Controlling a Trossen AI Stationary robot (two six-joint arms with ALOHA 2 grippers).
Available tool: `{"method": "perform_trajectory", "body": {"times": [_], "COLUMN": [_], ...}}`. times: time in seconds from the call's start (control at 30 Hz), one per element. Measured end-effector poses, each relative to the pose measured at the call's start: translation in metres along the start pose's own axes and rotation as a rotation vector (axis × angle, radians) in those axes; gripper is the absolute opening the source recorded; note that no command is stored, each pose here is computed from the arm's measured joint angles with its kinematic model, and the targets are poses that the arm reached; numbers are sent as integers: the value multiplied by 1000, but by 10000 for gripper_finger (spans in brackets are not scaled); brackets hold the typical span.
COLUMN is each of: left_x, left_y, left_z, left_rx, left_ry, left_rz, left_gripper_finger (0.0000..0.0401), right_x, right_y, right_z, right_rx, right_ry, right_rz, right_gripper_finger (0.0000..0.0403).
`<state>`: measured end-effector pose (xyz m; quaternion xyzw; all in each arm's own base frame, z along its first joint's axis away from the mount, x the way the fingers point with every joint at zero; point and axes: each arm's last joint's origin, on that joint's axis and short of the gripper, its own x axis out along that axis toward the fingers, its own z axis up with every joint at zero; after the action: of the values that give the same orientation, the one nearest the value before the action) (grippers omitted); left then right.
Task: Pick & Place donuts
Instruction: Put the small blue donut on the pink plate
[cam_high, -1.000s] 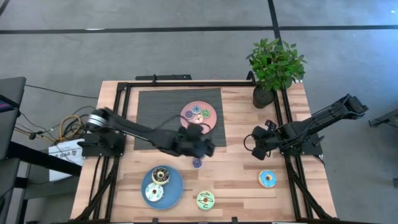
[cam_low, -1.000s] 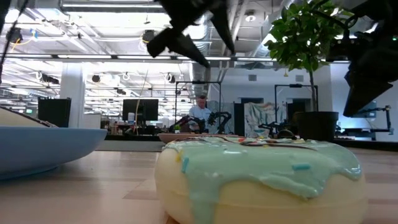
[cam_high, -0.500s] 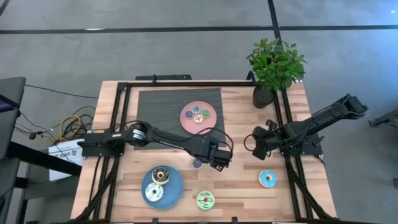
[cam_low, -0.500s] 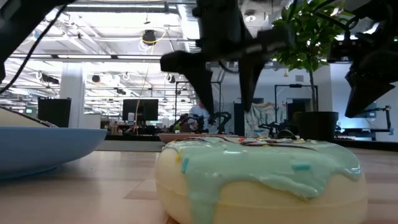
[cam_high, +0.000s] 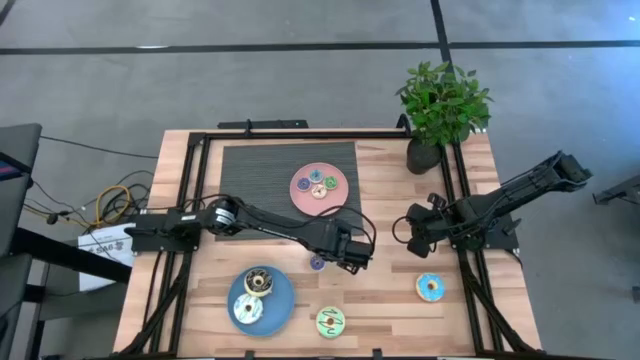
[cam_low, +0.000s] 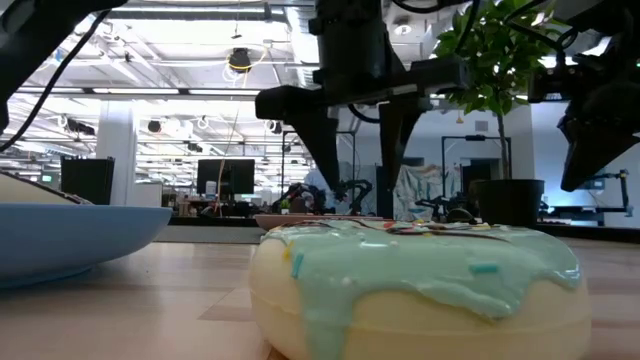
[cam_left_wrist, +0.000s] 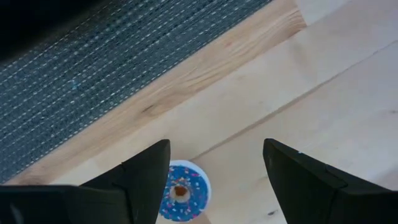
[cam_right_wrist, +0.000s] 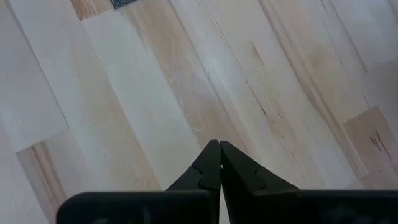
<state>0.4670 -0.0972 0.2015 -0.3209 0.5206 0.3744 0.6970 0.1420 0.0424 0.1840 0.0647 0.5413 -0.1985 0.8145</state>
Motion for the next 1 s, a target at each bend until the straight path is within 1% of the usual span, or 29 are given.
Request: {"method": "perform_trajectory", "body": {"times": [0.1, 0.2, 0.37, 0.47, 0.6, 0.67, 0.73, 0.83, 1.0], "left_x": [0, 0, 1, 2, 3, 3, 3, 2, 2], "left_y": [-1, -2, 0, 4, 6, 5, 3, 1, -1], "left_z": [-1, 0, 5, 8, 9, 9, 9, 8, 7], "left_rx": [7, 46, 25, 20, 15, 16, 27, 32, 24], "left_ry": [59, 53, 44, 44, 41, 36, 64, 120, 92], "left_rz": [-24, -39, -31, 1, 12, 4, -27, -58, -66], "left_gripper_finger": [251, 251, 255, 275, 323, 345, 360, 371, 373], "right_x": [0, 0, 0, 0, 0, 0, 0, 0, 0], "right_y": [0, 0, 0, 0, 0, 0, 0, 0, 0], "right_z": [0, 0, 0, 0, 0, 0, 0, 0, 0], "right_rx": [0, 1, 1, 1, 1, 1, 1, 1, 1], "right_ry": [0, -2, -3, -3, -3, -3, -4, -4, -5], "right_rz": [0, 1, 1, 1, 1, 1, 0, 0, -1], "right_gripper_finger": [0, 0, 0, 0, 0, 0, 0, 0, 0]}}
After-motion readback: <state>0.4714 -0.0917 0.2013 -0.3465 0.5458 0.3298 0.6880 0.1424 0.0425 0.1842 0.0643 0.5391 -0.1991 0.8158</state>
